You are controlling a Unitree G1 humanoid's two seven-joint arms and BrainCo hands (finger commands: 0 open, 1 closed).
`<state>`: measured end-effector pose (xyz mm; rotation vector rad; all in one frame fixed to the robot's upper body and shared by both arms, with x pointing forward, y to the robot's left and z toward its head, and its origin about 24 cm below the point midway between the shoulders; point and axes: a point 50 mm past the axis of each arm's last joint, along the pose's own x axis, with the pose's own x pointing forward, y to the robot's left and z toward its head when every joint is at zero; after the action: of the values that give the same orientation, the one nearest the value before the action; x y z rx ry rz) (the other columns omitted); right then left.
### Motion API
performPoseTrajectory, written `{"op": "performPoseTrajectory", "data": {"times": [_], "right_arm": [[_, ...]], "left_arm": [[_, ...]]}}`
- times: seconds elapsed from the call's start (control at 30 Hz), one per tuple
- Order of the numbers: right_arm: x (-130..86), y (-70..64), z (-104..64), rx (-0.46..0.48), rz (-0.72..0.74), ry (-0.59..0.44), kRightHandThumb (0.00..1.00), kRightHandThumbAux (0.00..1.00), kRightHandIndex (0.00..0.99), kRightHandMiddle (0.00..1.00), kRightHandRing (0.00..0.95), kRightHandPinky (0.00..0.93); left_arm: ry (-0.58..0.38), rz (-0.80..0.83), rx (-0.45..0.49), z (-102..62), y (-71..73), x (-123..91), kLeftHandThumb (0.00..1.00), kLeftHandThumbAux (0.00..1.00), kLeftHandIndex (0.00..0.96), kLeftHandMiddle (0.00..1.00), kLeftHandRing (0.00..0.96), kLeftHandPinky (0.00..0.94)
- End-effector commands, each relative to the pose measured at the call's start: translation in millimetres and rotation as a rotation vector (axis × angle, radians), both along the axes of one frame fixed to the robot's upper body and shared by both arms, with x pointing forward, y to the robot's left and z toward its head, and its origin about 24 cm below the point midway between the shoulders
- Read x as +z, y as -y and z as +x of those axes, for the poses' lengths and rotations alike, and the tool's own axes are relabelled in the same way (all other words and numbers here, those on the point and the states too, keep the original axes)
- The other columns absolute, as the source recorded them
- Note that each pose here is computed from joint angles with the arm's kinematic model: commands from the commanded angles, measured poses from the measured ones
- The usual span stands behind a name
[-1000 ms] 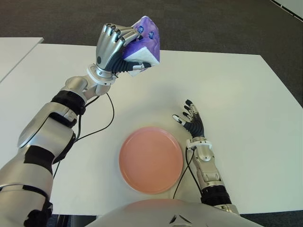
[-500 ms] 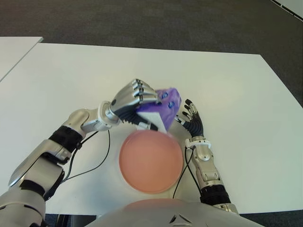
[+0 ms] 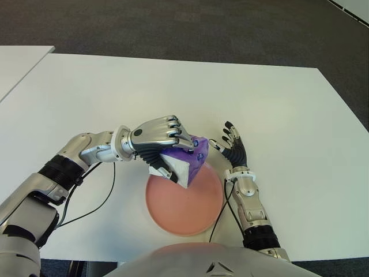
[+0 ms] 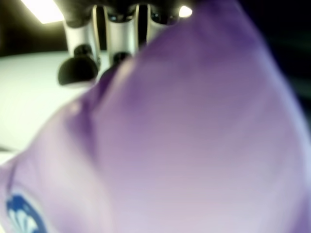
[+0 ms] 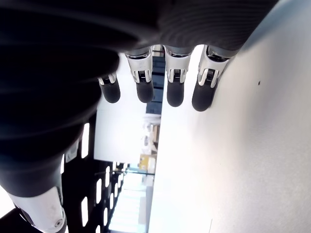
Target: Put the tissue paper into the plate.
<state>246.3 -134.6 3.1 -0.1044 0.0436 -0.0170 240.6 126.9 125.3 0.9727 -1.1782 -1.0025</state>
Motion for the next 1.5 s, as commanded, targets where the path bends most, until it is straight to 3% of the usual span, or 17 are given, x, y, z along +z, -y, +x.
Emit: {"op": "performPoseTrajectory", "data": {"times": [0.03,0.33,0.6,1.07,1.27,1.37,1.5], "right_arm": [[-24,3.7,-13.1,-0.019,0.002,-0.133,0.139,0.718,0.000,0.059,0.082,0.128],[-24,5.7,-13.8,-0.023,0.001,-0.136,0.140,0.721,0.000,0.057,0.079,0.122],[-25,7.5,-13.6,-0.021,-0.002,-0.141,0.141,0.718,0.000,0.047,0.066,0.109],[-25,7.0,-13.0,-0.013,0.008,-0.135,0.135,0.720,0.000,0.059,0.080,0.126],[-25,7.6,-13.4,-0.015,0.007,-0.133,0.132,0.723,0.000,0.060,0.082,0.125],[-26,7.5,-13.6,-0.016,0.006,-0.134,0.129,0.721,0.000,0.058,0.078,0.118],[-26,7.5,-13.4,-0.019,0.002,-0.136,0.124,0.718,0.000,0.056,0.077,0.119]], "left_arm": [[-0.028,0.191,0.035,-6.0,-0.9,-8,0.747,0.699,0.442,0.835,0.841,0.839],[0.043,0.424,0.046,-9.9,-0.6,-10,0.747,0.697,0.442,0.840,0.847,0.866],[0.064,0.446,0.068,-14.8,-2.0,-15,0.748,0.696,0.443,0.851,0.859,0.878],[0.104,0.339,0.031,-17.3,1.8,-15,0.748,0.694,0.444,0.862,0.879,0.895],[0.028,0.148,0.052,-15.8,0.9,-11,0.748,0.695,0.444,0.858,0.870,0.882],[-0.080,0.056,0.057,-18.5,0.7,-12,0.747,0.696,0.443,0.852,0.861,0.869],[-0.195,0.049,0.033,-21.9,1.3,-12,0.745,0.699,0.442,0.845,0.851,0.855]]}}
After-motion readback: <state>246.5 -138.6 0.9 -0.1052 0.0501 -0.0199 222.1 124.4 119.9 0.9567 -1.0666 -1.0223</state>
